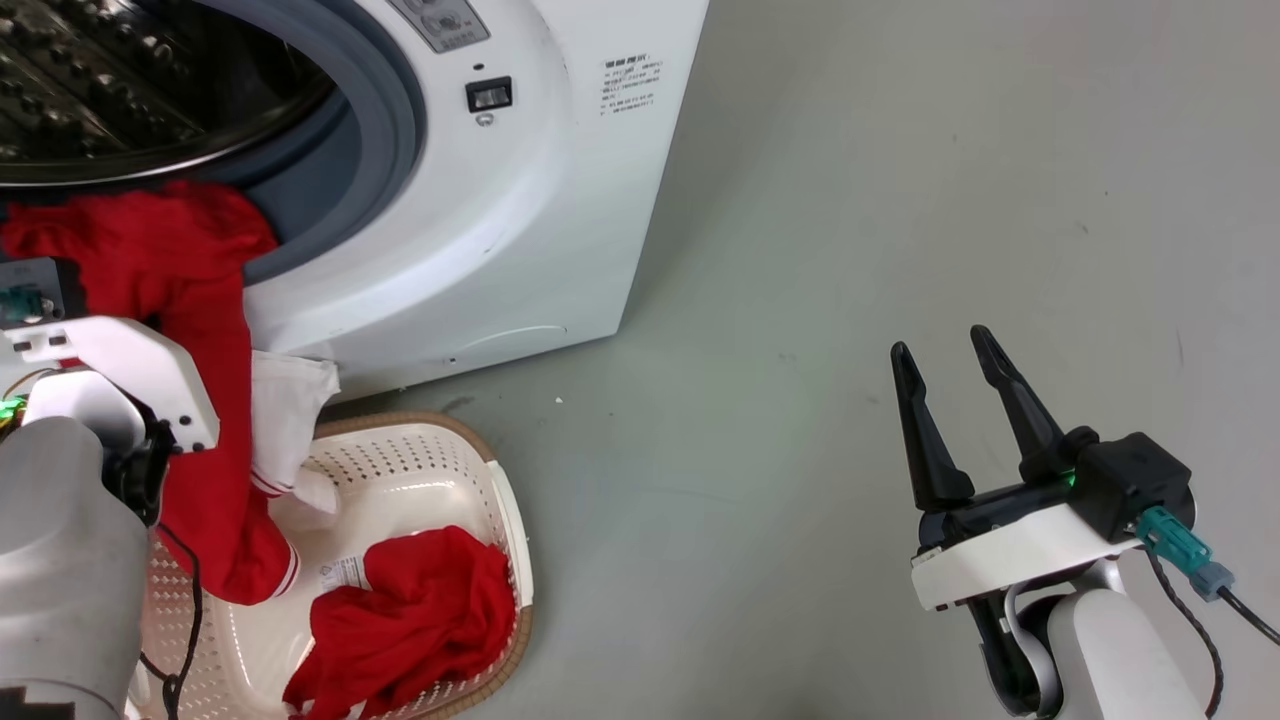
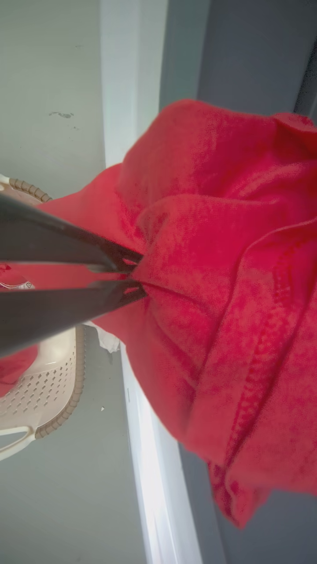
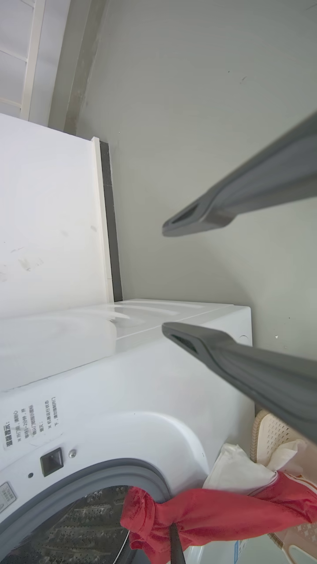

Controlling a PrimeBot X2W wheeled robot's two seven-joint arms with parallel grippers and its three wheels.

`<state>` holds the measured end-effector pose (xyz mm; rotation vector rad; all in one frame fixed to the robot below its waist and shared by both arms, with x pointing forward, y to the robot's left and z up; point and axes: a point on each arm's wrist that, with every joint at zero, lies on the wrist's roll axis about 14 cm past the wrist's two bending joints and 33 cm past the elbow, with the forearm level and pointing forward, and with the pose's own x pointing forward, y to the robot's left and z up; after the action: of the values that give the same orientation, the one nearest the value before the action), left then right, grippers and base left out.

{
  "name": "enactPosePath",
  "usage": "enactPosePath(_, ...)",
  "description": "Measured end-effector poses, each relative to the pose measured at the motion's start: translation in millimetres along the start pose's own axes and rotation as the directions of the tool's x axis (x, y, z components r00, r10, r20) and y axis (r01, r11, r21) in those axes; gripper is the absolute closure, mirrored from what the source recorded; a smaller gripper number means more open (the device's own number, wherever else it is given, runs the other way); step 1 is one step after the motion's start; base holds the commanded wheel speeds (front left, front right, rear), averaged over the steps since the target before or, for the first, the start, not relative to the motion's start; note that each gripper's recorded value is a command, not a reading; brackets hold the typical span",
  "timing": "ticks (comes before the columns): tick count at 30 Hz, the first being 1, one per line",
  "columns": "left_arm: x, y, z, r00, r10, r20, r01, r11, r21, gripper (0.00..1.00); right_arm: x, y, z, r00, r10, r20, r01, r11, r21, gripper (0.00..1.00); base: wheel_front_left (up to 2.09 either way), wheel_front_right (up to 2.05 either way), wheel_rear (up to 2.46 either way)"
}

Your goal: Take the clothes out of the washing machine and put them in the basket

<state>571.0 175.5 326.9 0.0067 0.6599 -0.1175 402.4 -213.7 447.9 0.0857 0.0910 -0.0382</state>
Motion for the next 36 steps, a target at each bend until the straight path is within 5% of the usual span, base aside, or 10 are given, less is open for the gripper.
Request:
enactPosePath(22, -109.1, 14.2, 42.7, 0.901, 0.086, 0.426, -0.070, 0.996, -0.053, 1.00, -15.4, 32.4, 38.1, 0.992, 0.094, 0.083, -0.093, 0.995, -0.021, 0.00, 0.00, 0.00, 0.00)
enactPosePath(27, -135.1, 13.7, 20.3, 0.894, 0.107, 0.436, -0.080, 0.994, -0.080, 1.00, -16.5, 42.8, 43.5, 0.988, 0.124, 0.089, -0.122, 0.992, -0.027, 0.00, 0.00, 0.00, 0.00)
enactPosePath(36, -143.2, -7.1, -67.6, 0.963, 0.102, 0.248, -0.064, 0.986, -0.156, 1.00, -13.8, 49.5, 41.4, 0.987, 0.143, 0.072, -0.141, 0.989, -0.035, 0.00, 0.00, 0.00, 0.00)
